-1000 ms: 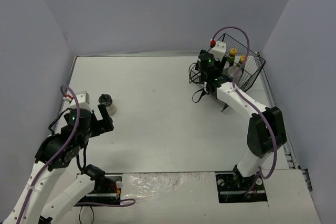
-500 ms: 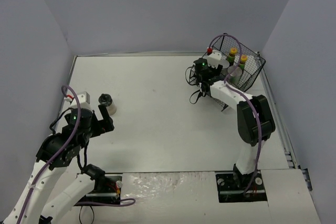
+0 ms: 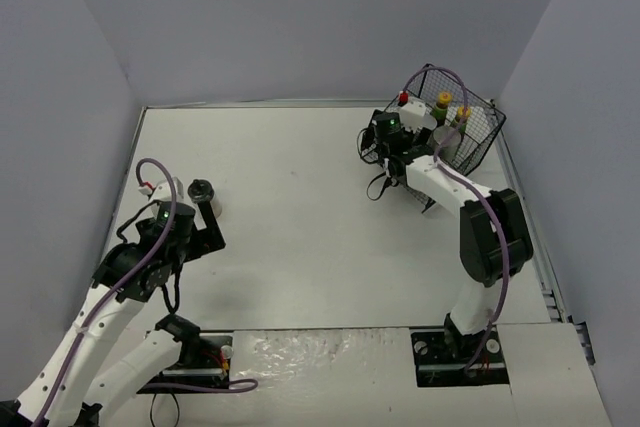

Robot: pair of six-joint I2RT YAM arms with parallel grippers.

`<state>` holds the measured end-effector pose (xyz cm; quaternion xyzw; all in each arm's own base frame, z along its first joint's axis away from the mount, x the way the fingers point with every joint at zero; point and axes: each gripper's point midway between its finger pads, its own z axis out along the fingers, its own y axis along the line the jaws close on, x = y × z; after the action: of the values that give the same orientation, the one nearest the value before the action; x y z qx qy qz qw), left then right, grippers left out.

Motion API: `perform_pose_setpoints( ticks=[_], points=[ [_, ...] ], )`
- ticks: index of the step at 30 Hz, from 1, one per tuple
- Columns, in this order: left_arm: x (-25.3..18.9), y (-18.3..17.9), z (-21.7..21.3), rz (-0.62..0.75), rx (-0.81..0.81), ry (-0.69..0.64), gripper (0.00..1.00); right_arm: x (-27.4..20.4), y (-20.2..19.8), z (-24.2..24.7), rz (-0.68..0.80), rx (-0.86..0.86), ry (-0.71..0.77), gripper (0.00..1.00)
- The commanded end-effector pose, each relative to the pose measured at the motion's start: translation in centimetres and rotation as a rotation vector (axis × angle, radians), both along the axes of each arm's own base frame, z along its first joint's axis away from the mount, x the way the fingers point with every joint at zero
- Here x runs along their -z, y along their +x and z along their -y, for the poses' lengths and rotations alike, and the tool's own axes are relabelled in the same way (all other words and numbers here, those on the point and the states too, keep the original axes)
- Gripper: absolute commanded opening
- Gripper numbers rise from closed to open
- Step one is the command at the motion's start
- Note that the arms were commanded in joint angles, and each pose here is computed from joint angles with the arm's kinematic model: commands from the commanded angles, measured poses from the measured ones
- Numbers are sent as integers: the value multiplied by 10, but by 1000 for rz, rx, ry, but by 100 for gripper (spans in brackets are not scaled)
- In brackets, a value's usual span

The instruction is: Organize the condiment bottles

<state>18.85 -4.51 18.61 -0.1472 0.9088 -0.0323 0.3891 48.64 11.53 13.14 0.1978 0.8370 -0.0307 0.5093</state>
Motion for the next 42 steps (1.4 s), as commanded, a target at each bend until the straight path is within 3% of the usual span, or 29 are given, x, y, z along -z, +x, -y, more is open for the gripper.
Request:
perform_pose_setpoints(
  ticks=[1,5,11,16,27,34,38,41,42],
  points=[
    [-13,29,1,61,-85,-3,97,-89,-16,-7,159,-72,120,100],
    [-11,57,0,58,-127,73,97,-140,-54,-10,236,-196,152,100],
    [1,97,-12,19,-193,144,97,-157,-103,-12,245,-349,150,100],
    [5,127,-32,26,-243,108,97,-167,-137,-11,291,-421,183,100],
    [29,189,-37,22,-220,154,97,-170,-161,-13,310,-494,188,100],
    [43,204,-41,-14,-232,161,97,-167,-162,-14,304,-502,183,100],
    [50,206,-35,-31,-204,144,76,-166,-163,-19,297,-533,189,100],
    [52,206,-25,-39,-162,118,55,-167,-161,-19,297,-535,185,100],
    [52,206,-16,-36,-132,102,43,-168,-160,-20,299,-537,183,100]
  ],
)
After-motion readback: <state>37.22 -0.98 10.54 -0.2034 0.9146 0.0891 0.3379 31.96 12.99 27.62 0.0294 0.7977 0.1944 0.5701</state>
